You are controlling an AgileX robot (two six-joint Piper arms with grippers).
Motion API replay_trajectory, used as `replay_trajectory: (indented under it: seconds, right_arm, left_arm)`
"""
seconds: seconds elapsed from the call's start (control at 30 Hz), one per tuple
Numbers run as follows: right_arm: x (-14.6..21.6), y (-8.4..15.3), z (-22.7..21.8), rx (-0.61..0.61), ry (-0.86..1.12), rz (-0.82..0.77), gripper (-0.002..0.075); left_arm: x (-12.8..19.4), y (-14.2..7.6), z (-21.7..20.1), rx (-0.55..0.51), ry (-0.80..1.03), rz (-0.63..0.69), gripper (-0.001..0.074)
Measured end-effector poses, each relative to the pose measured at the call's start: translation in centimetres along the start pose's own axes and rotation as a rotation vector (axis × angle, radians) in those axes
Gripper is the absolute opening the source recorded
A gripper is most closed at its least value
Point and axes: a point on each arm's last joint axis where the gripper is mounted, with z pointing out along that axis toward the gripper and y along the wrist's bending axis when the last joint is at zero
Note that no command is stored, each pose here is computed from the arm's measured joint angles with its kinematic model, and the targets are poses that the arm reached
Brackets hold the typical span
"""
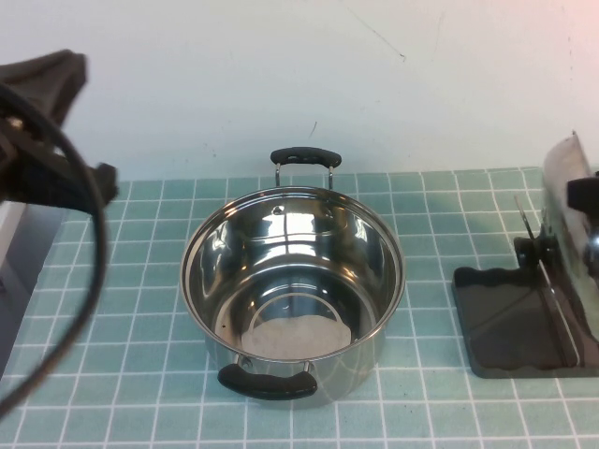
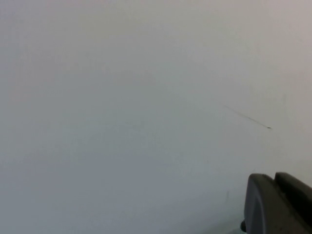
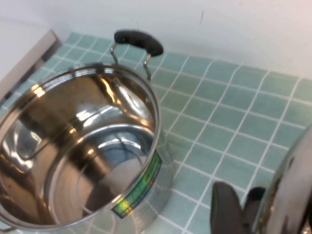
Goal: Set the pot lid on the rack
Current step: Place the pot lid on the pot rack
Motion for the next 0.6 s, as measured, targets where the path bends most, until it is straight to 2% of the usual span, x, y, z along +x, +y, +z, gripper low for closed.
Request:
replay_trajectory:
  seconds: [0.13,0.3,0.4,0.6]
  right_arm:
    - [-0.5,0.5,-2.8,0.004,-0.043,-0.010,0.0349]
    - [-0.9,2.5,-5.9,0.018,-0.112,-0.077,0.0328]
    - [-1.2,4.6,-8.0,0.037,-0.175,-0.149,0.0278]
    - [-0.7,9.2,-12.9,0.150,-0.323,-0.342,0.0120]
  left_arm:
    - [-0.6,1.2,-1.9,-0.097,-0.025,-0.068,-0.0001]
    - [0.5,2.1,-5.2,-0.176,-0.029,0.023,-0.0001]
    - [2.3,2.6,-7.0,-0.225,-0.012,0.007,-0.0001]
    - [6.2,2.9,-11.3,-0.269,-0.058,-0.133,-0.0001]
